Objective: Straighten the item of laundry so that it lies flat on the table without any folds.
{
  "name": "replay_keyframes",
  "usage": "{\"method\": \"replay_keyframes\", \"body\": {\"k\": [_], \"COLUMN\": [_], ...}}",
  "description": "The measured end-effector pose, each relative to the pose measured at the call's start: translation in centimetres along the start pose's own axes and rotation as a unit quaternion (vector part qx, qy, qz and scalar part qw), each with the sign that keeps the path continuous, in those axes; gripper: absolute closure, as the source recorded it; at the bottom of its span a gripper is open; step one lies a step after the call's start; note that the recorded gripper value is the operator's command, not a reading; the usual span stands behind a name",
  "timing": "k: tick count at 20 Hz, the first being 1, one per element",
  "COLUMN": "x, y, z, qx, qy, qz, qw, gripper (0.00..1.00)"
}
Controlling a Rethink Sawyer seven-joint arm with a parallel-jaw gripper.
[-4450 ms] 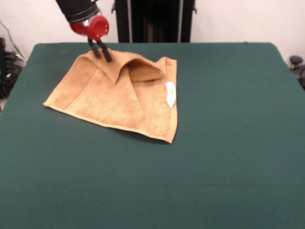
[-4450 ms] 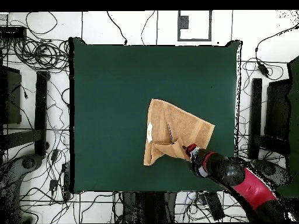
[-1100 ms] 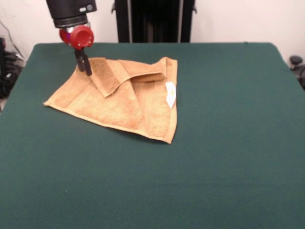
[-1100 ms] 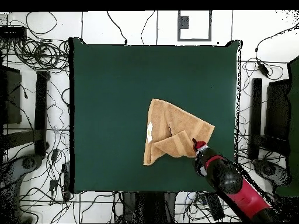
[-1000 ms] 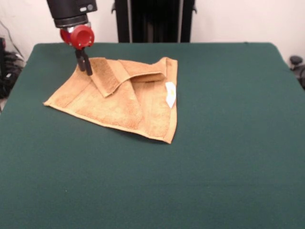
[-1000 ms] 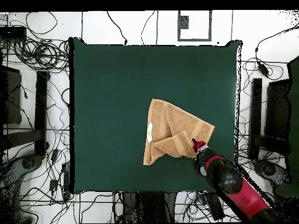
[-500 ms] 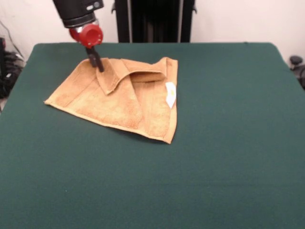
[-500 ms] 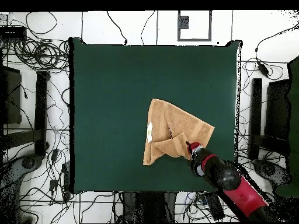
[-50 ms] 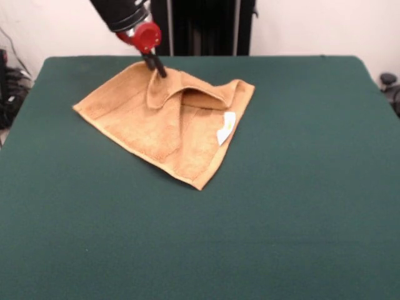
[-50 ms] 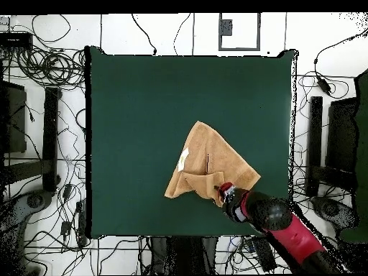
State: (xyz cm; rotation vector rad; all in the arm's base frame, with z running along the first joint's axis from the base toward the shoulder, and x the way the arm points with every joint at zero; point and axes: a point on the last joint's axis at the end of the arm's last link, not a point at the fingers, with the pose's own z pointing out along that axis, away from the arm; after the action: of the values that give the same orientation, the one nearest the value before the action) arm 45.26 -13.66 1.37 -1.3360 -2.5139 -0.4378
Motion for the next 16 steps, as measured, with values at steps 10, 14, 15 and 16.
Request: {"method": "replay_keyframes", "body": {"k": [10, 14, 15, 16], "x": [1.5, 1.4, 1.4, 1.4], "y": [-1.2, -1.8, -1.9, -2.0], "z": [-0.9, -1.1, -1.2, -1.2], "qx": [0.038, 0.046, 0.046, 0.047], "qy": [0.058, 0.069, 0.069, 0.070], "qz": [0.006, 0.013, 0.013, 0.014], "qw": [0.9976, 0.9965, 0.9964, 0.9963], "gripper": [0.00, 0.00, 0.00, 0.00]}}
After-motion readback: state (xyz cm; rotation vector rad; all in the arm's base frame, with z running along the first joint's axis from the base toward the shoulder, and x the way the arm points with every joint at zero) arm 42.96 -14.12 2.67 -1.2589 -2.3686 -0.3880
